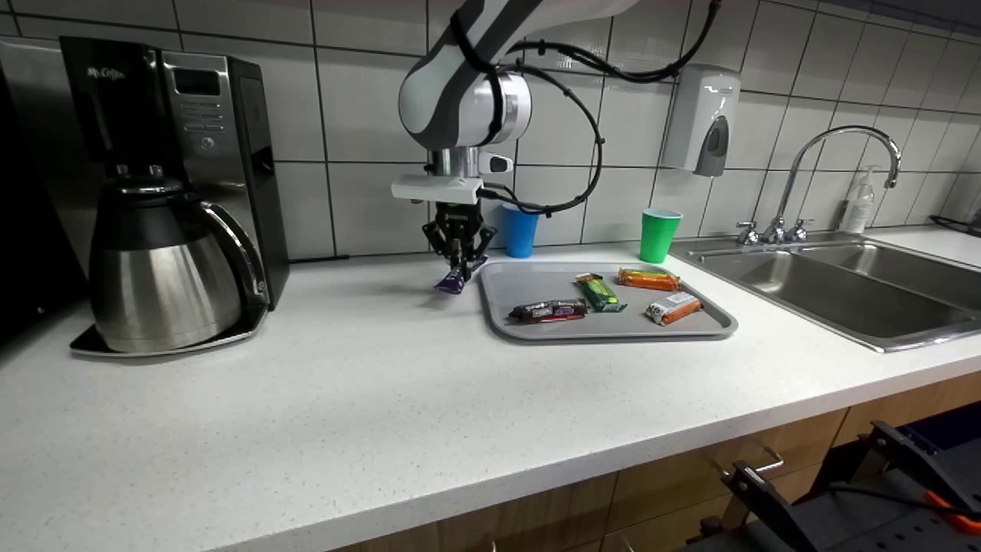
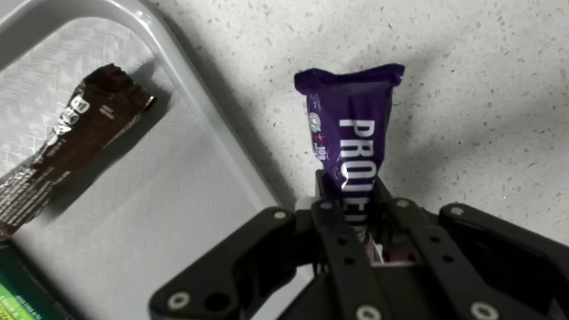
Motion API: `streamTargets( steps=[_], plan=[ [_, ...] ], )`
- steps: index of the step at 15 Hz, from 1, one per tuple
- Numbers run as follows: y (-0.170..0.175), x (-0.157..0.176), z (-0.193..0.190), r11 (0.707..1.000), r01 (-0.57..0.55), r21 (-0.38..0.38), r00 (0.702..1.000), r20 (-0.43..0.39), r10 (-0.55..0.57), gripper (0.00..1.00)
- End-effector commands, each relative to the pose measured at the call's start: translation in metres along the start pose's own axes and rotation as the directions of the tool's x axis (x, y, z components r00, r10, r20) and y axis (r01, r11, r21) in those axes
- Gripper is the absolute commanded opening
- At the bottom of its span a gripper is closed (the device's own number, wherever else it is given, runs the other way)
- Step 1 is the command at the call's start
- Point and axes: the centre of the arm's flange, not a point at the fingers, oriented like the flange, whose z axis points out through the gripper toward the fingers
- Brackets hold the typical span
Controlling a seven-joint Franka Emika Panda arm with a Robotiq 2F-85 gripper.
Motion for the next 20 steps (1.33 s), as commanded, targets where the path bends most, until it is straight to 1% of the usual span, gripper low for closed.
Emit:
streamTargets(
  steps=[1,6,7,8,11,15,16,20],
  plan=[
    [-0.010,0.002,-0.003,1.000,0.028,0.007,1.000,-0.006,-0.028,0.05],
    [-0.012,0.001,0.000,0.999,0.033,0.004,0.999,-0.005,-0.033,0.05],
    [-0.012,0.000,0.001,1.000,0.030,0.003,1.000,-0.001,-0.030,0.45],
    [-0.011,0.000,0.002,1.000,0.029,0.002,1.000,-0.002,-0.029,0.46],
    [-0.010,-0.001,0.001,1.000,0.030,0.003,1.000,-0.003,-0.030,0.66],
    [-0.004,-0.003,-0.006,1.000,0.028,0.009,1.000,-0.008,-0.028,0.95],
    [0.000,-0.004,-0.010,1.000,0.026,0.013,1.000,-0.008,-0.026,1.00],
    [0.012,-0.003,-0.019,1.000,0.016,0.026,1.000,-0.015,-0.016,1.00]
  ],
)
